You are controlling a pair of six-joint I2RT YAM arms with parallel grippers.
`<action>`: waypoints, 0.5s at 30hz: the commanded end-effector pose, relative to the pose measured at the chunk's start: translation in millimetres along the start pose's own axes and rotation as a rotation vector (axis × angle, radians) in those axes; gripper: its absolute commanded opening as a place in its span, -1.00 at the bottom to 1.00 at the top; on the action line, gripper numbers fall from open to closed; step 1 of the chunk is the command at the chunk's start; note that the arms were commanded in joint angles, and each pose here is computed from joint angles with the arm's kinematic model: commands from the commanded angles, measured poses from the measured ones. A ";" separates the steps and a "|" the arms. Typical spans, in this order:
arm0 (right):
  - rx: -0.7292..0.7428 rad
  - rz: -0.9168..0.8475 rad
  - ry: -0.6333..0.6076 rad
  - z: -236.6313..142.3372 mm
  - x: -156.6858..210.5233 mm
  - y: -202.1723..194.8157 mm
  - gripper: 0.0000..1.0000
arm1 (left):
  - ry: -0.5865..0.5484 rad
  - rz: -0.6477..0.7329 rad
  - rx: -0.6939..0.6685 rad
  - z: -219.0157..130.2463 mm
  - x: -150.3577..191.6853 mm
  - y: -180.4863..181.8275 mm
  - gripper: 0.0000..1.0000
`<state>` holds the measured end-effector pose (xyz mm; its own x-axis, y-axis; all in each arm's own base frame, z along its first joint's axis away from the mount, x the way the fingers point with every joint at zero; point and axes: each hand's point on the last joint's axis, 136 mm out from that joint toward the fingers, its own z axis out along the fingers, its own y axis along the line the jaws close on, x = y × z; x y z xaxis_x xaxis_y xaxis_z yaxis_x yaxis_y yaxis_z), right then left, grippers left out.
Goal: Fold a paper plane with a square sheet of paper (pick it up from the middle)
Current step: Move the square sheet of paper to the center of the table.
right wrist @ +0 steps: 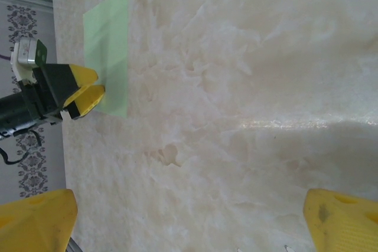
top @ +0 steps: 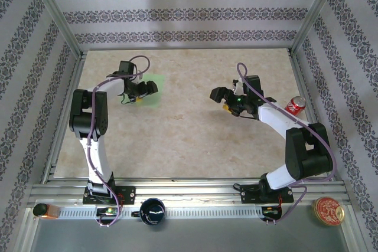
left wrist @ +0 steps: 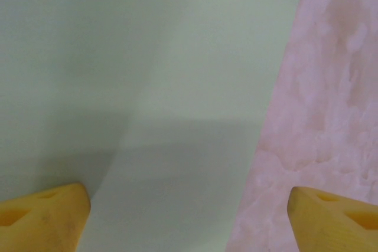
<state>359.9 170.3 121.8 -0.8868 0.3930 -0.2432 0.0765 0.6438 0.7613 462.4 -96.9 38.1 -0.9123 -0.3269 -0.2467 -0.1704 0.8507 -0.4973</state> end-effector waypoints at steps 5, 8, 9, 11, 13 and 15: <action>0.041 0.043 -0.037 -4.3 7.2 -4.5 0.96 | 0.128 -0.137 -0.017 26.3 81.5 -22.5 0.69; 0.074 0.078 -0.056 -5.5 10.9 -12.5 0.97 | 0.093 -0.204 0.029 33.4 100.3 -47.5 0.70; 0.080 0.087 -0.061 -6.0 12.3 -14.7 0.96 | 0.082 -0.212 0.048 35.7 105.6 -57.4 0.70; 0.087 0.094 -0.062 -5.9 16.4 -17.7 0.96 | 0.071 -0.235 0.059 39.6 119.7 -72.2 0.70; 0.097 0.105 -0.055 -5.7 20.9 -21.5 0.96 | 0.058 -0.255 0.093 42.7 130.2 -87.5 0.70; 0.106 0.112 -0.055 -6.2 24.1 -24.8 0.96 | 0.043 -0.269 0.105 44.8 140.0 -97.1 0.69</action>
<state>338.4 161.9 101.0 -0.8582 0.4761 -0.1919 0.2019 0.6567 0.7267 390.1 -237.3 42.5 -0.8947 -0.4127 -0.1708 -0.2140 0.7318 -0.6471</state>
